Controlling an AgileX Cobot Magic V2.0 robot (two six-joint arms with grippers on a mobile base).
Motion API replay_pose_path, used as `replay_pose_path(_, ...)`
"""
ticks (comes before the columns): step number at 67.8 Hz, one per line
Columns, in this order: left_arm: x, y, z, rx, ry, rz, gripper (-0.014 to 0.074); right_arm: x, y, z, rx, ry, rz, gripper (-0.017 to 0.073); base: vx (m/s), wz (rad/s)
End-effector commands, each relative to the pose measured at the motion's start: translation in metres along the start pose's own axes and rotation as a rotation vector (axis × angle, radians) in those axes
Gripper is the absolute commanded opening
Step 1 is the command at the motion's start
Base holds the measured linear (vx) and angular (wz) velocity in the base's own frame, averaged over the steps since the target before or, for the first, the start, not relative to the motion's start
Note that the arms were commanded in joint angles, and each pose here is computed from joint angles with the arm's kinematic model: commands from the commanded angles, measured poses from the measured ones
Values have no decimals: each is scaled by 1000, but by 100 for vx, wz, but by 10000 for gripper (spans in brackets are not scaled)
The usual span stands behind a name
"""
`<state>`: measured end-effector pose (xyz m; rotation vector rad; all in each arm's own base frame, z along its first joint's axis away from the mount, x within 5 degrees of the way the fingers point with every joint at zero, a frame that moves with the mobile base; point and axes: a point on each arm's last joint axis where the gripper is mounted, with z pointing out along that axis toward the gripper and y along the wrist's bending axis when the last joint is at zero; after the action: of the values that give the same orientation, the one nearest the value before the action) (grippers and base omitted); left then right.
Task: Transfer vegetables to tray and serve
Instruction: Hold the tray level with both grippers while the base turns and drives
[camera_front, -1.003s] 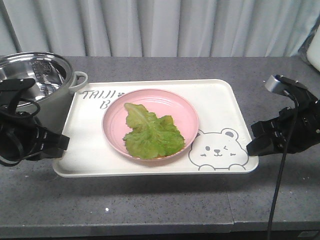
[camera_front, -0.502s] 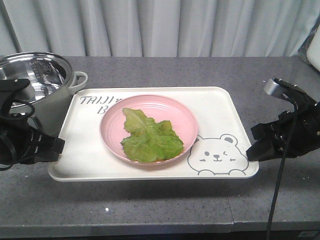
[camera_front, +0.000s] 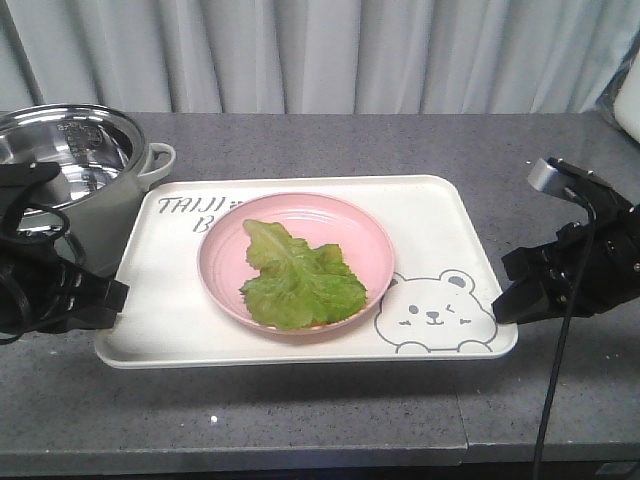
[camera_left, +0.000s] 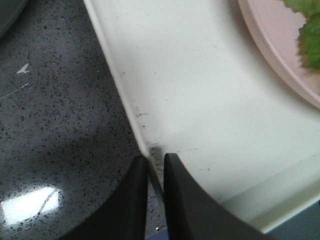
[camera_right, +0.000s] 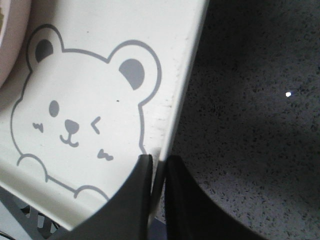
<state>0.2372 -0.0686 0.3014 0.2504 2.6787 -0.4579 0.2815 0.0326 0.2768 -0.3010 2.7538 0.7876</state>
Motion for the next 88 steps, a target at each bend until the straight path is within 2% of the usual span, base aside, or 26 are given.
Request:
replay_pose_path(1, -8, -13, -16, 56, -108, 6, -6, 0, 24, -14, -106, -28, -75, -3, 0, 0)
replay_pose_path(88, -8, -13, -16, 56, -108, 6, -6, 0, 24, -14, -107, -28, -77, -3, -1, -3)
